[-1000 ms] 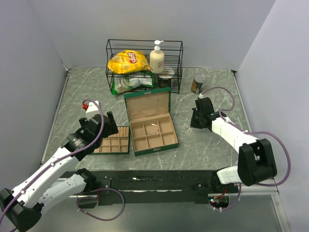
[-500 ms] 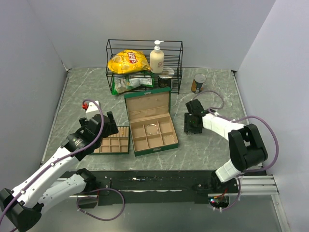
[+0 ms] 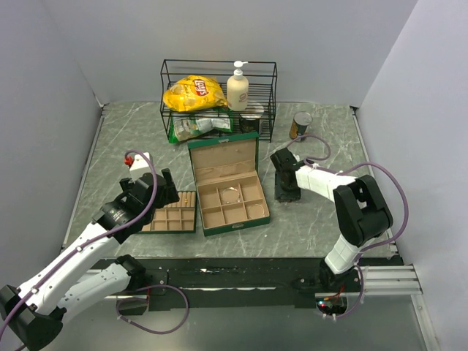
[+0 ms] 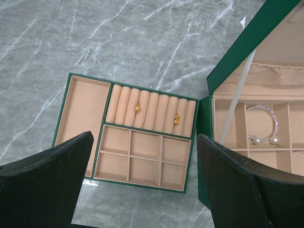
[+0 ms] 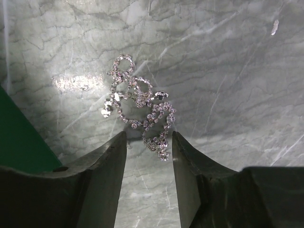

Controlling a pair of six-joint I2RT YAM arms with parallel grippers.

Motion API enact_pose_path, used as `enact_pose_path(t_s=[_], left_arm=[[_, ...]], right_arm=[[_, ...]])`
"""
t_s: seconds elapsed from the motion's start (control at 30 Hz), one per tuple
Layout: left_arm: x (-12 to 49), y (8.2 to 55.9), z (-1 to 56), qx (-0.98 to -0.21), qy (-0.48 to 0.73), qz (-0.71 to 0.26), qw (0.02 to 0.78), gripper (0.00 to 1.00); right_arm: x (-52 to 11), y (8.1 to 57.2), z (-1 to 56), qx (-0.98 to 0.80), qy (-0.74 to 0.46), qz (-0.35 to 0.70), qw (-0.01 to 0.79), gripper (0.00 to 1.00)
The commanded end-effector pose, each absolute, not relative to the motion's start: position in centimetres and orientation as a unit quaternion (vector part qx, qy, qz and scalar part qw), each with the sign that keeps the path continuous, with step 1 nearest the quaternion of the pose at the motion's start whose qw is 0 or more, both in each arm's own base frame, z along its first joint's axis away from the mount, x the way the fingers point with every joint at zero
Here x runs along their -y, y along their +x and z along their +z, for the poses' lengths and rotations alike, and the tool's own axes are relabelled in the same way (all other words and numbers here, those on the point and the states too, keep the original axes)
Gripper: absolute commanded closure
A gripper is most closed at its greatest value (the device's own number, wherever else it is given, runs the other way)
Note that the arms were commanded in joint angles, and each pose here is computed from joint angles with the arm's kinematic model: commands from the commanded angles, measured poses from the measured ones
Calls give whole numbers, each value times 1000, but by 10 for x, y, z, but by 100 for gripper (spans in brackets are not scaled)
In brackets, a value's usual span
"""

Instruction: Organize the mixed jewelry

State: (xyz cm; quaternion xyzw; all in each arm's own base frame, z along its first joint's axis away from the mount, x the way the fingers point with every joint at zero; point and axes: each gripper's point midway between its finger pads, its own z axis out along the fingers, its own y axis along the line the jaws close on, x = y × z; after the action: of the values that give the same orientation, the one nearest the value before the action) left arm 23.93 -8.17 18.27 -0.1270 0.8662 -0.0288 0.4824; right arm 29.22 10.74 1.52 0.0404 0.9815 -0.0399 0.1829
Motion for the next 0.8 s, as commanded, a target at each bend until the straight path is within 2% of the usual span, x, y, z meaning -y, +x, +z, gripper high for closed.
enact_pose_path(t_s=[0.0,0.47,0.77], left_arm=[[83,243,198,-856,-132,-43,498,4],[84,243,197,-858,-130,-43,496,4],[84,244,196,-859,-130,-41,494,4]], right_arm=[[-107,285,8,-983,47,-46,173,51],[-98,276,6,-983,75,-12,165,70],[-99,277,7,-984,72,-10,166,97]])
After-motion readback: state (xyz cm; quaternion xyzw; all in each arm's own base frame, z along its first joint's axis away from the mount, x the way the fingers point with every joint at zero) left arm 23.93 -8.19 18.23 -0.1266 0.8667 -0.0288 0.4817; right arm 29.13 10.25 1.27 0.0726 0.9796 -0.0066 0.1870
